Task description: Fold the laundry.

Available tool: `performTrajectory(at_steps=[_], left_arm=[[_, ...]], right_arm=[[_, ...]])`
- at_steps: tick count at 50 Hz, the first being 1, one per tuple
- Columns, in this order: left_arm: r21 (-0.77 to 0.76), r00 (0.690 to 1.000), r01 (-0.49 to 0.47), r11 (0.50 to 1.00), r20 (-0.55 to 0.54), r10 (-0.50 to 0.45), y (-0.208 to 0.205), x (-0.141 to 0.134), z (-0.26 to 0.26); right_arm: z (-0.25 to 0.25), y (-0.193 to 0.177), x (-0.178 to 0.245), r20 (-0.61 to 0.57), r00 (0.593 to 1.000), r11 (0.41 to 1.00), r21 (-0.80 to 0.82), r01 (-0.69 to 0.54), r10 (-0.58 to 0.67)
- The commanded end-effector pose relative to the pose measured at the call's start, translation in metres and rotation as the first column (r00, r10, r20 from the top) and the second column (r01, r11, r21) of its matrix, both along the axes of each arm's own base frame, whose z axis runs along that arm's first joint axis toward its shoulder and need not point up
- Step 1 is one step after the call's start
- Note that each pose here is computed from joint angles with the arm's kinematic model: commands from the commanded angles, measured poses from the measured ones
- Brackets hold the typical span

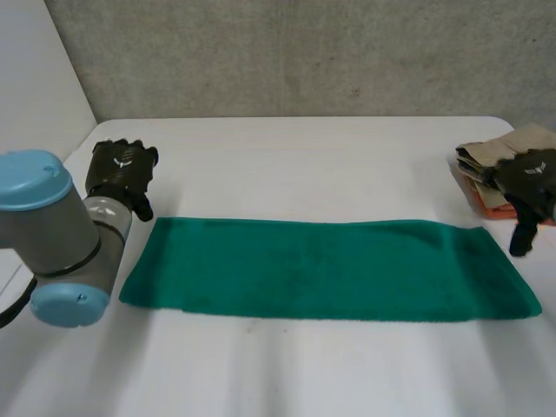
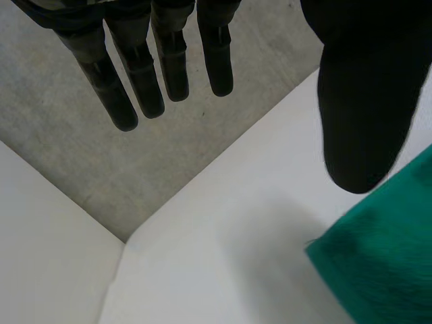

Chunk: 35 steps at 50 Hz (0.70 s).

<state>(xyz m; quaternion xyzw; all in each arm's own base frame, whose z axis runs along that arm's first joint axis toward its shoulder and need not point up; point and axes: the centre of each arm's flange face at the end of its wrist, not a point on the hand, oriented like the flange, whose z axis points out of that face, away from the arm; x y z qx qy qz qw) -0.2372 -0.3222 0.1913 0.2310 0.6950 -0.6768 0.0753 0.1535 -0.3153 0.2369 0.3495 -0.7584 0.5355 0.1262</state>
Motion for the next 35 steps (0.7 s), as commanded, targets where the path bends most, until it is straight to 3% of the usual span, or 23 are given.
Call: performTrajectory(at_steps=[1, 8, 24, 35], left_arm=[[0.017, 0.998, 0.009, 1.0, -0.062, -0.008, 0.011, 0.0, -0.004], [0.014, 0.998, 0.009, 1.0, -0.063, -0.008, 0.012, 0.0, -0.006], [0.033, 0.998, 0.012, 0.999, -0.058, -0.01, 0.013, 0.001, -0.013], [0.03, 0.998, 0.012, 0.999, -0.062, -0.01, 0.017, 0.002, -0.01]], right_arm=[[-0.04, 0.026, -0.025, 0.064, 0.998, 0.988, 0.154, -0.006, -0.004], [-0.074, 0.036, -0.037, 0.127, 0.992, 0.983, 0.183, -0.022, -0.001], [-0.116, 0.021, -0.046, 0.13, 0.991, 0.986, 0.168, -0.006, -0.016], [-0.088, 0.0, -0.092, 0.069, 0.984, 0.987, 0.001, 0.163, -0.162]])
